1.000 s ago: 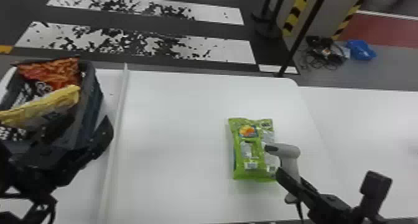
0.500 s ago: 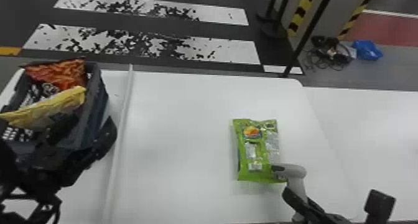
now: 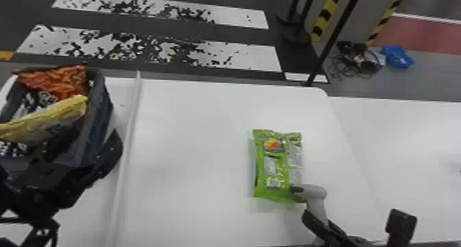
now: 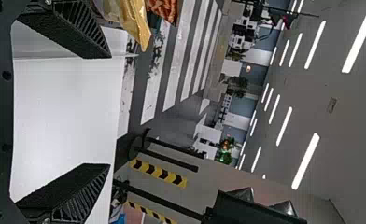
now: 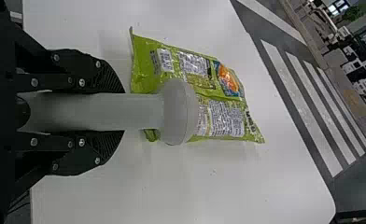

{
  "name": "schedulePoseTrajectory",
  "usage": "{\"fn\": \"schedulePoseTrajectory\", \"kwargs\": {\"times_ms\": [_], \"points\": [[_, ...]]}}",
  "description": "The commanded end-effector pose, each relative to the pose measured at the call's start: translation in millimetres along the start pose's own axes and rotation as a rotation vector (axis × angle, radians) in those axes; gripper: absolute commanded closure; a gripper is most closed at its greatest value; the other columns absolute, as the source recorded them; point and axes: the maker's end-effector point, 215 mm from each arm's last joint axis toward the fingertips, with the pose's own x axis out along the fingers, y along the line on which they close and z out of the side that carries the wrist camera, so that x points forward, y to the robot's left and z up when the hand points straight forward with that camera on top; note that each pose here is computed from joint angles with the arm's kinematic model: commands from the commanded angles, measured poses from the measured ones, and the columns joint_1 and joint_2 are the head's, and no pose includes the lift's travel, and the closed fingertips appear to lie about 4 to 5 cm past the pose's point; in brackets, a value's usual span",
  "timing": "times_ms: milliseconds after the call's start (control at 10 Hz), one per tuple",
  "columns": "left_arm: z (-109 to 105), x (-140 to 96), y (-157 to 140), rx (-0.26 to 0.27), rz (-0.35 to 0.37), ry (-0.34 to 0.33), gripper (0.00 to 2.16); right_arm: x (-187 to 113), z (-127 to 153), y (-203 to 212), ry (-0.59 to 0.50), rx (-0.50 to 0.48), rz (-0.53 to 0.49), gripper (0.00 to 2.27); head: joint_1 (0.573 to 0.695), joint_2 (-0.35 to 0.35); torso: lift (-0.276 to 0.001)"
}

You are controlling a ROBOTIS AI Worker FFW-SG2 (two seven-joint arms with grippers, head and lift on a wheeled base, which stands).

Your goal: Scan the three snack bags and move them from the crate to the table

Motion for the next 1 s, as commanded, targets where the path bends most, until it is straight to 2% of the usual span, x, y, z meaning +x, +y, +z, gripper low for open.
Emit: {"fn": "schedulePoseTrajectory", "kwargs": {"times_ms": [0,200,500,700,900], "points": [[1.5,-0.5,-0.1,0.002,0.000,-0.002,0.03,2.1,-2.1,-2.2,0.005,0.002,-0.002,2.24,0.695,-0.170,-0.062],[1.5,-0.8,-0.8,0.001,-0.001,-0.001,0.03,1.5,-0.2,-5.3,0.006,0.001,-0.005,2.24,0.695,-0.172,-0.062],[3.1,-2.9,-3.9,0.002,-0.005,-0.003,0.03,-6.8,44.9,1.0,-0.042,-0.015,0.006,2.24,0.695,-0.183,-0.062],[5.9,-3.4,-7.6,0.006,-0.015,-0.005,0.03,1.2,81.5,-22.9,-0.084,-0.008,-0.045,2.24,0.695,-0.200,-0.062],[6.5,-2.4,-14.6,0.012,-0.032,-0.002,0.03,18.0,101.5,-70.3,-0.077,-0.038,-0.161,2.24,0.695,-0.240,-0.062]]}}
